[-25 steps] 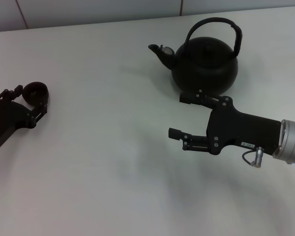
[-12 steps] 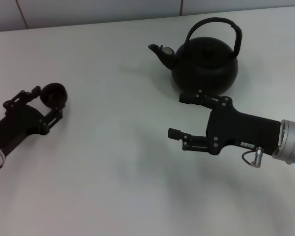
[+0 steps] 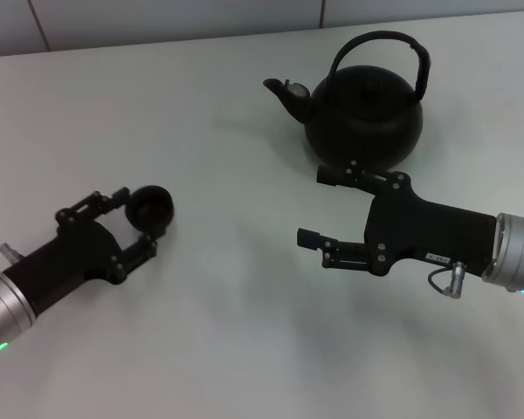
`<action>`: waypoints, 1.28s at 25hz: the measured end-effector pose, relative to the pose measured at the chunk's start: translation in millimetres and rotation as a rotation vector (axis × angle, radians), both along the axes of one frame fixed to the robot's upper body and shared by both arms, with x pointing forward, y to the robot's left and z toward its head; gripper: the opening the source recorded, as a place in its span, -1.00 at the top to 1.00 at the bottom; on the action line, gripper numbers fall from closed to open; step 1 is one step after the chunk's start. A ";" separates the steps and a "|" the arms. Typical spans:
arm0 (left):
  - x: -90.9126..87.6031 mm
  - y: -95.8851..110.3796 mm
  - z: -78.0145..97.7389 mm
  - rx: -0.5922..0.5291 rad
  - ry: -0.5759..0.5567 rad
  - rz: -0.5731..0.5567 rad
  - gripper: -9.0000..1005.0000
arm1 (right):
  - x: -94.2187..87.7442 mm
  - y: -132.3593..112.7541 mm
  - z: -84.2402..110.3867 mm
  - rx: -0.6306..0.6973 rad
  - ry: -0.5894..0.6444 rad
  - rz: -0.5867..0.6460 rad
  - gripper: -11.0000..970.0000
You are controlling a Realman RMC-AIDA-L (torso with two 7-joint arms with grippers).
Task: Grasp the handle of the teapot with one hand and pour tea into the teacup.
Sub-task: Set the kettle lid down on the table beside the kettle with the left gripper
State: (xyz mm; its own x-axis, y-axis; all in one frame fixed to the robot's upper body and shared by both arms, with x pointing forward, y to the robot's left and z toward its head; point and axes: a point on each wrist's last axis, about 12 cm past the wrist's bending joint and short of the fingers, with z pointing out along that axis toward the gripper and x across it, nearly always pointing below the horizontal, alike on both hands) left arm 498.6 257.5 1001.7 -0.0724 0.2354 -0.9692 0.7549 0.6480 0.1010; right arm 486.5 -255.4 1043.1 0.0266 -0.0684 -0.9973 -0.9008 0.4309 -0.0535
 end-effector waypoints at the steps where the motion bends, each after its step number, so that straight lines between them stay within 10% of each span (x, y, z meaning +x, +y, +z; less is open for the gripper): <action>1: -1.1 -1.6 0.0 -0.001 -0.001 -0.014 -0.32 | 0.1 0.1 0.0 -0.001 0.000 0.001 -0.71; 32: -15.9 -9.5 -7.1 0.023 0.027 -0.112 -0.33 | 4.3 -0.5 2.4 -0.009 -0.013 -0.001 -0.71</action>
State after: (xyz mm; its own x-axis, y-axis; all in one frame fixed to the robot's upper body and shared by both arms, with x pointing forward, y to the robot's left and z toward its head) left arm 482.7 248.0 994.6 -0.0707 0.2659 -0.9614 0.8248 0.5576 0.0936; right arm 490.8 -255.9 1045.6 0.0395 -0.0774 -0.9962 -0.8995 0.4314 -0.0692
